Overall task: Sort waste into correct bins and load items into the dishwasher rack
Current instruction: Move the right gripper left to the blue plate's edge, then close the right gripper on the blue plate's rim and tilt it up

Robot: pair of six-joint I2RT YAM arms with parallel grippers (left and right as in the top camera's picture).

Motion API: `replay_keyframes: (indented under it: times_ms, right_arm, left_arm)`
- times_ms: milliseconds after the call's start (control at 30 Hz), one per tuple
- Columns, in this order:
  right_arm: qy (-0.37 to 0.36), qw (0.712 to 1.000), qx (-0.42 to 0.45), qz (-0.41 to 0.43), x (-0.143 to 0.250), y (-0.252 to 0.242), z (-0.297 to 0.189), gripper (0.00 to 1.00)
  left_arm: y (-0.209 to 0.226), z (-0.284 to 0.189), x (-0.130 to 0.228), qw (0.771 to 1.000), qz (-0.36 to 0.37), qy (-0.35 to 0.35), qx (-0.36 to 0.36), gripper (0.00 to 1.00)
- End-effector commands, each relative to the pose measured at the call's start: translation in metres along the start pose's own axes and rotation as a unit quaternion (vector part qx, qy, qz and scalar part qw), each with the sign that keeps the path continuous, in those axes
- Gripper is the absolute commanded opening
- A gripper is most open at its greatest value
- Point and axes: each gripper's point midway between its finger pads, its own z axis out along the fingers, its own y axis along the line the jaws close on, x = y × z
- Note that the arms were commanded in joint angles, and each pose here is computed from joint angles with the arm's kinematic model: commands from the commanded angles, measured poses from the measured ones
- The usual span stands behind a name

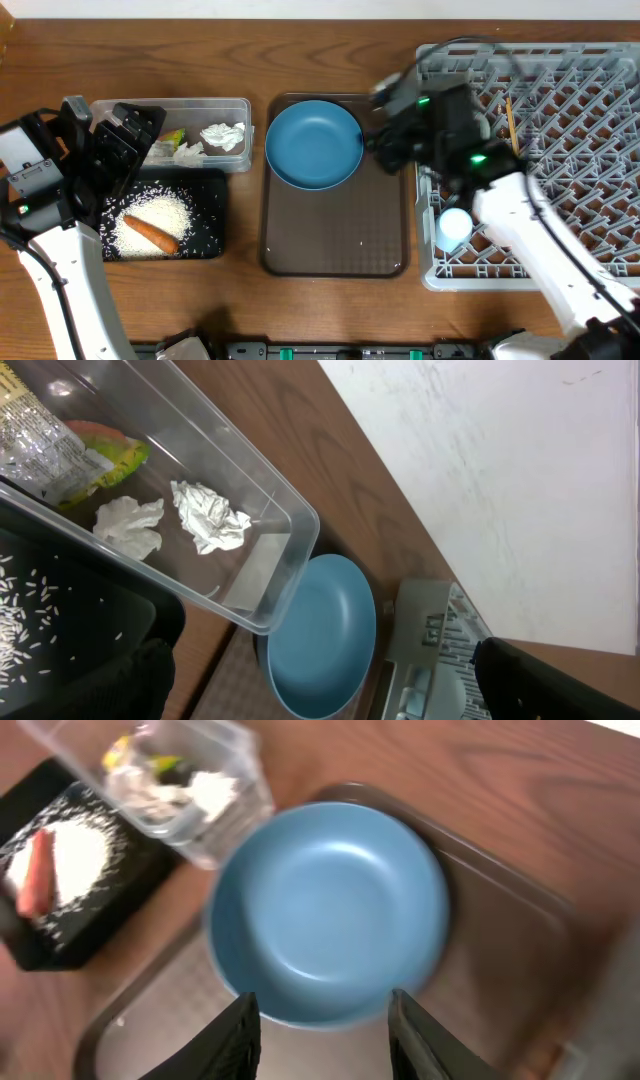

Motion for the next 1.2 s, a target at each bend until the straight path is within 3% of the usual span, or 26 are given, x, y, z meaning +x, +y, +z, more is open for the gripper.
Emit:
replay_keyframes:
  times_ms: [0, 167, 300, 367, 400, 433, 600, 700, 900, 1167]
  right_arm:
    - [0.019, 0.999, 0.023, 0.018, 0.008, 0.013, 0.025, 0.41]
    - [0.043, 0.998, 0.018, 0.033, 0.024, 0.04, 0.061, 0.45]
    - [0.059, 0.995, 0.028, 0.073, 0.038, 0.047, 0.08, 0.54]
    - [0.06, 0.995, 0.023, 0.077, 0.041, 0.052, 0.089, 0.66]
    - [0.061, 0.995, 0.019, 0.077, 0.042, 0.055, 0.092, 0.91]
    - [0.064, 0.994, 0.018, 0.084, 0.045, 0.057, 0.096, 0.99]
    - [0.075, 0.994, 0.0, 0.082, 0.054, 0.074, 0.106, 0.98]
    - [0.077, 0.995, -0.007, 0.055, 0.057, 0.081, 0.111, 0.8]
    - [0.083, 0.996, -0.016, -0.015, 0.067, 0.093, 0.125, 0.56]
    - [0.064, 0.996, 0.046, -0.046, 0.071, 0.084, 0.147, 0.56]
  left_arm:
    - [-0.008, -0.008, -0.004, 1.0, 0.005, -0.011, 0.007, 0.98]
    - [-0.008, -0.007, -0.004, 1.0, 0.005, -0.011, 0.007, 0.98]
    - [-0.008, -0.008, -0.004, 1.0, 0.005, -0.011, 0.007, 0.98]
    - [-0.008, -0.008, -0.004, 1.0, 0.005, -0.011, 0.007, 0.98]
    - [-0.008, -0.008, -0.004, 1.0, 0.005, -0.011, 0.007, 0.98]
    - [-0.008, -0.007, -0.004, 1.0, 0.005, -0.011, 0.007, 0.98]
    - [-0.008, -0.007, -0.004, 1.0, 0.005, -0.011, 0.007, 0.98]
    - [-0.008, -0.008, -0.004, 1.0, 0.005, -0.011, 0.007, 0.98]
    - [-0.008, -0.008, -0.004, 1.0, 0.005, -0.011, 0.007, 0.98]
    - [-0.008, -0.007, -0.004, 1.0, 0.005, -0.011, 0.007, 0.98]
